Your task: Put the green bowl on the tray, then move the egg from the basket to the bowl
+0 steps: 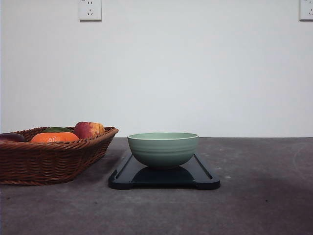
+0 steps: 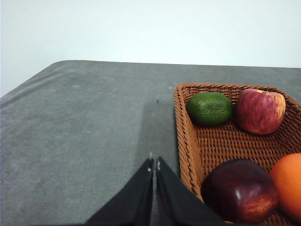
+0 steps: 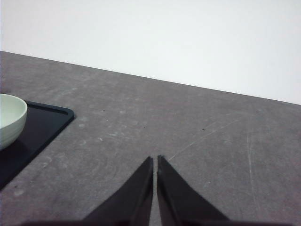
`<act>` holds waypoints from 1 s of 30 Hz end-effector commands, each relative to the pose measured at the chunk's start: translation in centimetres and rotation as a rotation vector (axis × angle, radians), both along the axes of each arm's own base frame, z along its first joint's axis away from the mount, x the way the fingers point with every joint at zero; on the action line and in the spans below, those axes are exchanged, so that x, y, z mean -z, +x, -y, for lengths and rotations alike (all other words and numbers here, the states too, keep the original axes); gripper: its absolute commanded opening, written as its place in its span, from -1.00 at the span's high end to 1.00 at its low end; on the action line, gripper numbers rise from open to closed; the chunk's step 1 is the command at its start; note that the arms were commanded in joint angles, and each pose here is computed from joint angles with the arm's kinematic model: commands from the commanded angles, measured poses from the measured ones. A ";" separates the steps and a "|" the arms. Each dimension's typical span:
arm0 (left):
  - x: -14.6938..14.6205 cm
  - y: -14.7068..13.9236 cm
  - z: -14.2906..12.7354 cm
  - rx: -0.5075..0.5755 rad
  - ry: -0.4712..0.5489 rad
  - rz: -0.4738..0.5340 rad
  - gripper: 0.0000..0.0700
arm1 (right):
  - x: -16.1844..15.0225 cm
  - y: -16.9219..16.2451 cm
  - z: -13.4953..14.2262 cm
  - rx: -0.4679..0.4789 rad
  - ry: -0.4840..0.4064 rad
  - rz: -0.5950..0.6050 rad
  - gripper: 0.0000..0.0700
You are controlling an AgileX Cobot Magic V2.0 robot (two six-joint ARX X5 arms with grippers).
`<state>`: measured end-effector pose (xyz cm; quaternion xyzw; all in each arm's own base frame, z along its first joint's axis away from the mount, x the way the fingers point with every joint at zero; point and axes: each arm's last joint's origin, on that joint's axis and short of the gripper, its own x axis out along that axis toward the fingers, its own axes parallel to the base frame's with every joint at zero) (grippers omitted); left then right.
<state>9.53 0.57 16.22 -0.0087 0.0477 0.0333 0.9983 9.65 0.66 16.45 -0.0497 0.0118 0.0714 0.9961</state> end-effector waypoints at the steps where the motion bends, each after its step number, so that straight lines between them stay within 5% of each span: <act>1: 0.5 0.1 0.0 -0.004 0.006 -0.007 1.00 | 0.1 0.0 0.0 0.002 -0.004 0.002 0.99; 30: 0.5 0.1 0.0 -0.004 0.006 -0.007 1.00 | 0.1 0.0 0.0 0.002 -0.004 0.002 0.98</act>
